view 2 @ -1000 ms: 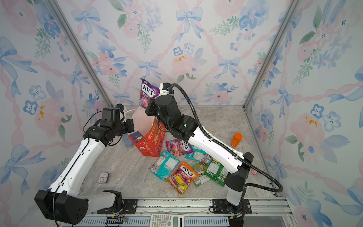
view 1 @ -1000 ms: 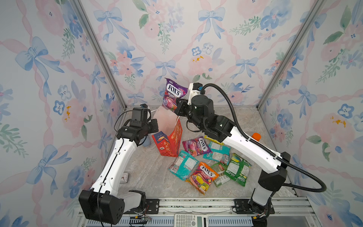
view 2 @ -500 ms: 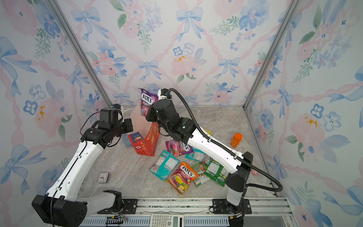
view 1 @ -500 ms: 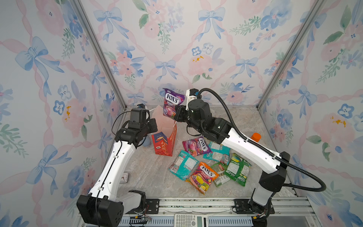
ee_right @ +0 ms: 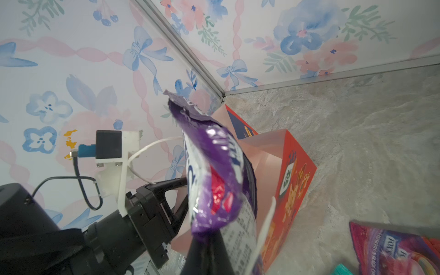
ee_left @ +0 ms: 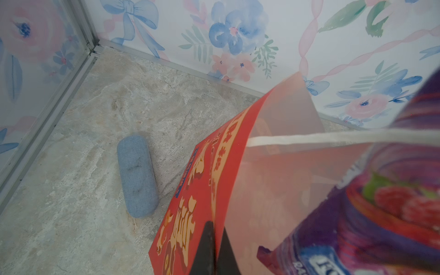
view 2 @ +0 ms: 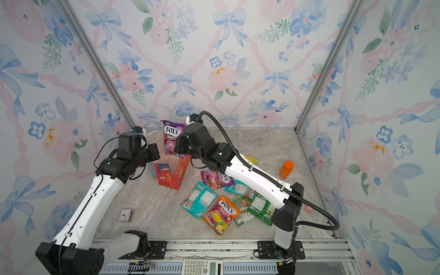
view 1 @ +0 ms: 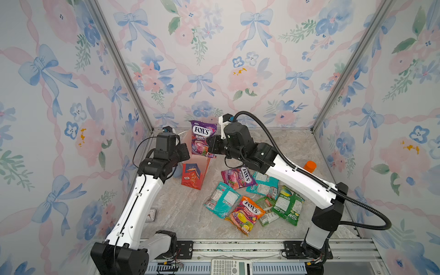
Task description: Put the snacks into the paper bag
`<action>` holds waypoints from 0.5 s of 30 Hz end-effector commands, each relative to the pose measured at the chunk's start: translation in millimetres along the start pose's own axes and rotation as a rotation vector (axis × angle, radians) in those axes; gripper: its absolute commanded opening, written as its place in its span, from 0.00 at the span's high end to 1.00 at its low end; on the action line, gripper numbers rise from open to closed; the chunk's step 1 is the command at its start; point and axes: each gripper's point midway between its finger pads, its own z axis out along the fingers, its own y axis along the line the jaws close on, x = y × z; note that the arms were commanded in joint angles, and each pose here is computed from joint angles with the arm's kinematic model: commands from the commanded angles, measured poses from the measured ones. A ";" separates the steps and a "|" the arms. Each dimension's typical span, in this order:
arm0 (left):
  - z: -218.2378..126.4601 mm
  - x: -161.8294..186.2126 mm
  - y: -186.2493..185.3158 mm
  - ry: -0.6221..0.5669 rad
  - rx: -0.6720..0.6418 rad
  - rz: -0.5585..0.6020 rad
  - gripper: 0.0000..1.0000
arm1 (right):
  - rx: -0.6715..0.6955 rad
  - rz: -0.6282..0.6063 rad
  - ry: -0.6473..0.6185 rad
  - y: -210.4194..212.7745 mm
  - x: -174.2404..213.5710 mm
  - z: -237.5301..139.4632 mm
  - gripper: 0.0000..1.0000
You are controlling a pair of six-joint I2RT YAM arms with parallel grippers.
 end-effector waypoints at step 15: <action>-12.2 -7.1 -1.1 -0.090 0.028 -0.060 1.00 | -0.012 0.091 0.036 -11.8 -2.7 16.7 1.00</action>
